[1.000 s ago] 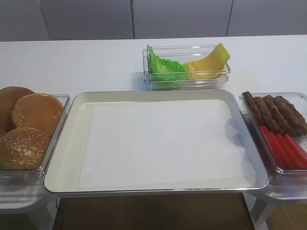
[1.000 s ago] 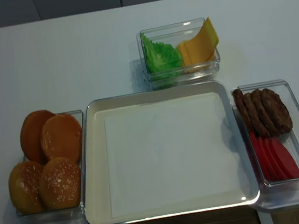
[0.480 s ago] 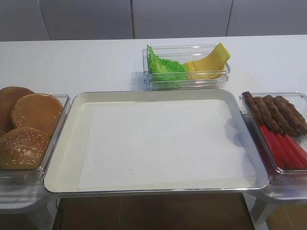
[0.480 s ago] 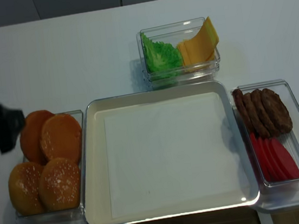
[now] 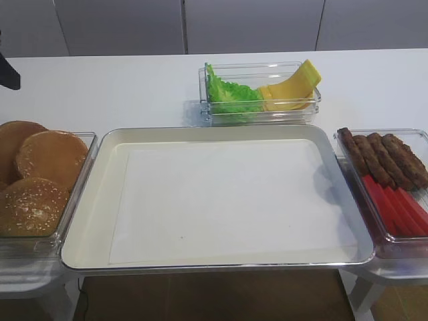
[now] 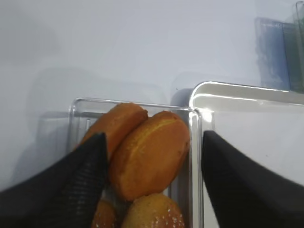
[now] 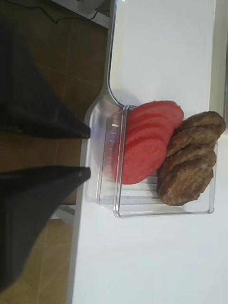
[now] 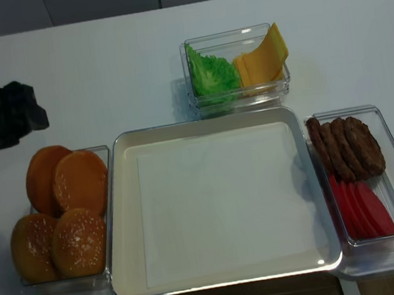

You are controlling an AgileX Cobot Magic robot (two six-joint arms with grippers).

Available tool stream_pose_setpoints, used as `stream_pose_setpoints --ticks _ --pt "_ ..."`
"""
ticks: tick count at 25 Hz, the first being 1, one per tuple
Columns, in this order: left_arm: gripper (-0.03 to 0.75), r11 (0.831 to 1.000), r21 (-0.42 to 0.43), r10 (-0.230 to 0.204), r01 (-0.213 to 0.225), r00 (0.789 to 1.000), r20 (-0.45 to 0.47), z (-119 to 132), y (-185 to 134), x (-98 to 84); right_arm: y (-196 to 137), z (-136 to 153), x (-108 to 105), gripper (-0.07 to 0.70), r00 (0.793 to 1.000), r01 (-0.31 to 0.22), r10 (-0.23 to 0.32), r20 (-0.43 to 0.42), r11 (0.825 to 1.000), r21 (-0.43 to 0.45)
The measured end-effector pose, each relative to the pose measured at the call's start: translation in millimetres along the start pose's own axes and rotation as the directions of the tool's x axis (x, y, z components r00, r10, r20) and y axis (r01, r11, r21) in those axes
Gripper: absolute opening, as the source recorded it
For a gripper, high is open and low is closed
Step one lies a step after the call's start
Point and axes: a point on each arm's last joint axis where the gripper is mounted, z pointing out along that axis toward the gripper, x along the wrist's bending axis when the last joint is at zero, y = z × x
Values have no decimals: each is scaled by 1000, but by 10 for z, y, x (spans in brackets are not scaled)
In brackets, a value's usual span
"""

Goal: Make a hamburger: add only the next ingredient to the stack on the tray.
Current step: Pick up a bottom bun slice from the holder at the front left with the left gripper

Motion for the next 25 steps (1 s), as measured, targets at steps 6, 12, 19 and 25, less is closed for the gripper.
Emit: stream_pose_setpoints --ticks 6,12,19,25 --pt "460 982 108 152 -154 988 22 75 148 116 0 0 0 154 1000 0 0 0 1000 0" --pt "460 933 234 262 -273 962 78 278 142 216 0 0 0 154 1000 2 -2 0 1000 0" --pt "460 913 274 289 -302 953 85 430 157 393 0 0 0 153 1000 2 -2 0 1000 0" --pt "449 913 301 261 -275 961 87 544 159 506 0 0 0 153 1000 2 -2 0 1000 0"
